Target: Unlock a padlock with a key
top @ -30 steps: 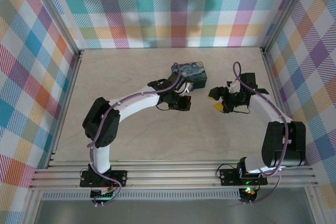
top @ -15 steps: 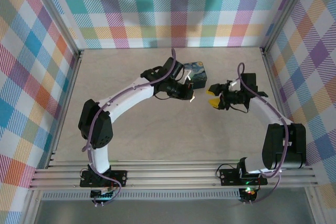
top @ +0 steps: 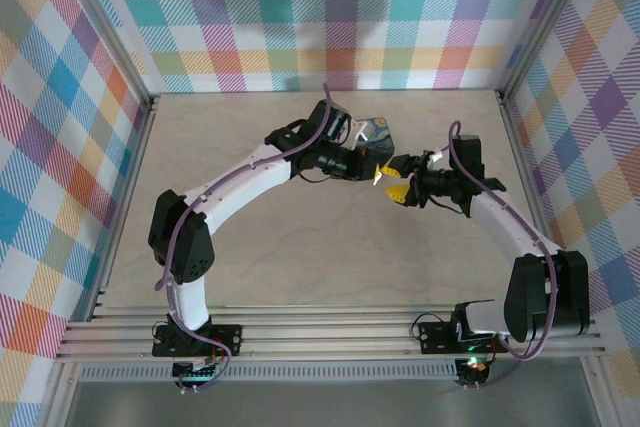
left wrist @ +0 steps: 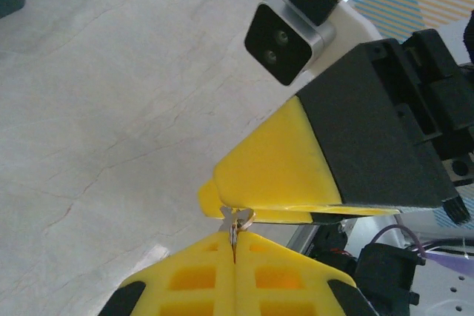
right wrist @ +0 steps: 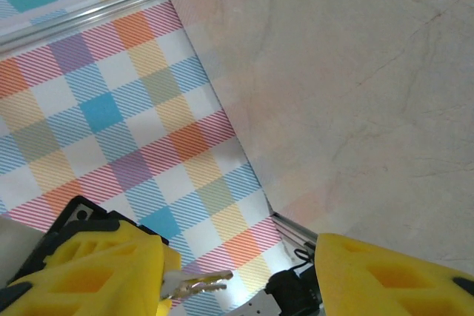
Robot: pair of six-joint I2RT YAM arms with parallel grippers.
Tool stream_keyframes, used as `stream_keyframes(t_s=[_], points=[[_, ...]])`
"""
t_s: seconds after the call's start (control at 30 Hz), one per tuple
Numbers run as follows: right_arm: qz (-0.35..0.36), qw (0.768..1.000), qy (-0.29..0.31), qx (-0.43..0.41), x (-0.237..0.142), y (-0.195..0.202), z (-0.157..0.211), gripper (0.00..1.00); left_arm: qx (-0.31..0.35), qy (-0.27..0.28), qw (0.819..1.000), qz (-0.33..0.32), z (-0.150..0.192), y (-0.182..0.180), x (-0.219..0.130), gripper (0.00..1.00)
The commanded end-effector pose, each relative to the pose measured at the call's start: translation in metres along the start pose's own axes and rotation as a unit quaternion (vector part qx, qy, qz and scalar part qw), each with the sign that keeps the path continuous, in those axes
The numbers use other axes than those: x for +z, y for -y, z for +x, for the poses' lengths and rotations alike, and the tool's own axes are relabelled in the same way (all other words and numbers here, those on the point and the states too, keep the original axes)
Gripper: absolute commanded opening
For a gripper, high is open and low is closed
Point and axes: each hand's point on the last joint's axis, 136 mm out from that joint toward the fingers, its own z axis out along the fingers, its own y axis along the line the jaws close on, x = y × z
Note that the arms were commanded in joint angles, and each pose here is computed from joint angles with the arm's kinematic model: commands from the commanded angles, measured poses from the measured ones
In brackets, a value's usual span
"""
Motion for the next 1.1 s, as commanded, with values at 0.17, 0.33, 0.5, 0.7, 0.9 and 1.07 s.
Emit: stream_keyframes(t_s=[0.17,0.33,0.5,0.7,0.9,1.07], points=[[-0.036,0.999,-0.019,0.021,0.006,-0.020,0.003,0.57,-0.004,-0.001,1.000,0.021,0.004,0.011,0.010,0.00],[-0.036,0.999,-0.020,0.024,0.007,-0.021,0.003,0.55,-0.006,-0.001,1.000,0.019,0.007,0.009,0.014,0.00],[-0.038,0.999,-0.021,0.028,0.008,-0.022,0.002,0.50,-0.006,-0.007,1.000,0.019,0.012,0.008,0.018,0.00],[-0.037,0.998,-0.024,0.039,0.011,-0.018,-0.001,0.40,-0.007,-0.017,1.000,0.023,0.020,0.008,0.021,0.00],[-0.042,0.998,-0.023,0.032,0.013,-0.022,-0.004,0.22,-0.008,-0.021,1.000,0.022,0.030,0.007,0.018,0.00],[-0.043,0.999,-0.020,0.026,0.013,-0.023,-0.005,0.11,-0.010,-0.017,1.000,0.015,0.034,0.003,0.015,0.00]])
